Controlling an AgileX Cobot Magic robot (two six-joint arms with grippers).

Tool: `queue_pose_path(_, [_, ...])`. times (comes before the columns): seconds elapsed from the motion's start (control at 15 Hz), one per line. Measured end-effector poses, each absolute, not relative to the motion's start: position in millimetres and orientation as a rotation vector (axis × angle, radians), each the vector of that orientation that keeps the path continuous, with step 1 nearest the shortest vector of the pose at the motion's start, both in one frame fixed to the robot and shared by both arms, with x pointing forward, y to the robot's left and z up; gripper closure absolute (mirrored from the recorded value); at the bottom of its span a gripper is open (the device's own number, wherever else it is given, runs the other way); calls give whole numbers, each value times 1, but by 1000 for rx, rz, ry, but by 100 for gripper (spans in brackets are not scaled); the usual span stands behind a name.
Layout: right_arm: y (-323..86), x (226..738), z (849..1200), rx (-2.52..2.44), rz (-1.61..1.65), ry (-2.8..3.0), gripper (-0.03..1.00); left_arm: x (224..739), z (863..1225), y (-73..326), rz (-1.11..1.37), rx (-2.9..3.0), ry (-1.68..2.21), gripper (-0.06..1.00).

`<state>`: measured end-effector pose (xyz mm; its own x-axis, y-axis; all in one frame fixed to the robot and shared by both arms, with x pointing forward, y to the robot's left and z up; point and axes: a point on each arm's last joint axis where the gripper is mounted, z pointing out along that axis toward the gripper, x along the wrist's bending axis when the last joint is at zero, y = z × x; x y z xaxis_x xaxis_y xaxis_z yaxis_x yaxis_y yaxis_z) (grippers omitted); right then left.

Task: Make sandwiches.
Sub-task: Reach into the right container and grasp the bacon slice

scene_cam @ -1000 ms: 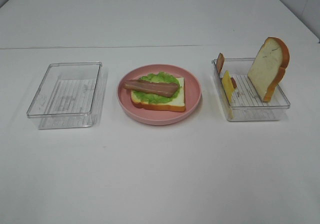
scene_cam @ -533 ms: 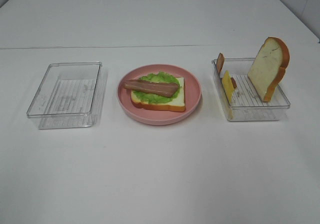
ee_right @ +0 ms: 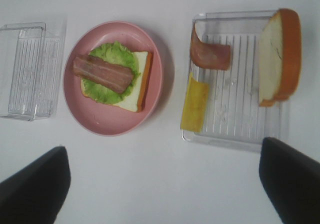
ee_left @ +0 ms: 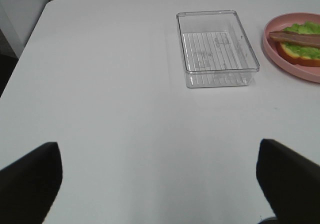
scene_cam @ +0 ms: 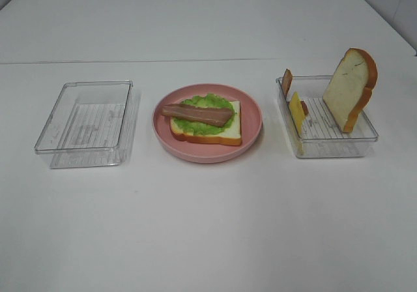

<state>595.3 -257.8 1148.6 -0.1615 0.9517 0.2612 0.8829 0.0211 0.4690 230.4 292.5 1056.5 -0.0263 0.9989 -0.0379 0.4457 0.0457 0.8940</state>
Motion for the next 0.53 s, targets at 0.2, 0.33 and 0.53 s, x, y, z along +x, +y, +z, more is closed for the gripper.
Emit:
queue_pose_path(0.2, [-221,660,1107,1887,749,2262,-1,230,1056,292,934,1498,1574,-3])
queue_pose_path(0.33, [-210,697,1080,1913,757,2261,-1,230,1056,292,934,1498,1574,-3])
queue_pose_path(0.53, [-206,725,1046,1967,746,2251,-1,230,1056,292,934,1498,1574,-3])
